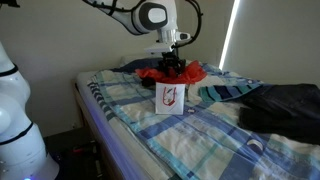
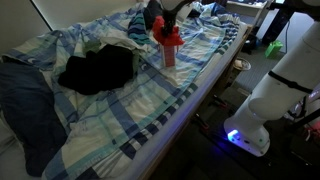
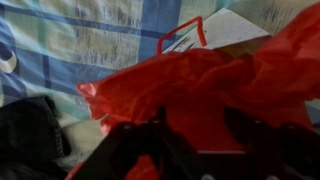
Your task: Put the plastic bag inside the gift bag
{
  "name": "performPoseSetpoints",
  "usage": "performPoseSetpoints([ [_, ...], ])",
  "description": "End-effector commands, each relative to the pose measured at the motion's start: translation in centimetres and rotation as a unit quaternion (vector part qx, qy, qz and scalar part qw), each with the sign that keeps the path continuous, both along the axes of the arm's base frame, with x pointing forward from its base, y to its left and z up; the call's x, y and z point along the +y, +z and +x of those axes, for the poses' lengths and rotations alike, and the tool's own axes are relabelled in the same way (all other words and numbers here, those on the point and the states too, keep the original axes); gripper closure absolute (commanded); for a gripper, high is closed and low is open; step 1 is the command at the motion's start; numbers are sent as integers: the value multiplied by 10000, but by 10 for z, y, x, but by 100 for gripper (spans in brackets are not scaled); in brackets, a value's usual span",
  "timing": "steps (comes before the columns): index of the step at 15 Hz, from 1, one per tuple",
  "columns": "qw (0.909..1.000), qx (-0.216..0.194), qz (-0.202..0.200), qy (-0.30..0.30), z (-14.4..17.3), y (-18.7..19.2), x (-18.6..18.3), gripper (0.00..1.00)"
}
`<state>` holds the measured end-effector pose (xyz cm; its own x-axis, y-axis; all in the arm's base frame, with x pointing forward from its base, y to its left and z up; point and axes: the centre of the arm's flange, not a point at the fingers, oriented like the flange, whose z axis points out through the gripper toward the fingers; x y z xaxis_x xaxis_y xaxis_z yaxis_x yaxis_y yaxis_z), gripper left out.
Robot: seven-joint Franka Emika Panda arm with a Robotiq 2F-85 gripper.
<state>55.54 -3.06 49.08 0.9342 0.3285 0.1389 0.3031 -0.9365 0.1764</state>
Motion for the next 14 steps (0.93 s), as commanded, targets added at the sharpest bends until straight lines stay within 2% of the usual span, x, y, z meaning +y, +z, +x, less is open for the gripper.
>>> performPoseSetpoints([
  [1, 9998, -195, 54, 31, -14, 23, 6, 40],
  [11, 9986, -516, 109, 70, -21, 51, 7, 31],
  [12, 9985, -525, 118, 73, -20, 52, 7, 40],
  [13, 9985, -527, 129, 74, -20, 52, 7, 57],
  [14, 9985, -530, 131, 74, -20, 52, 7, 66],
])
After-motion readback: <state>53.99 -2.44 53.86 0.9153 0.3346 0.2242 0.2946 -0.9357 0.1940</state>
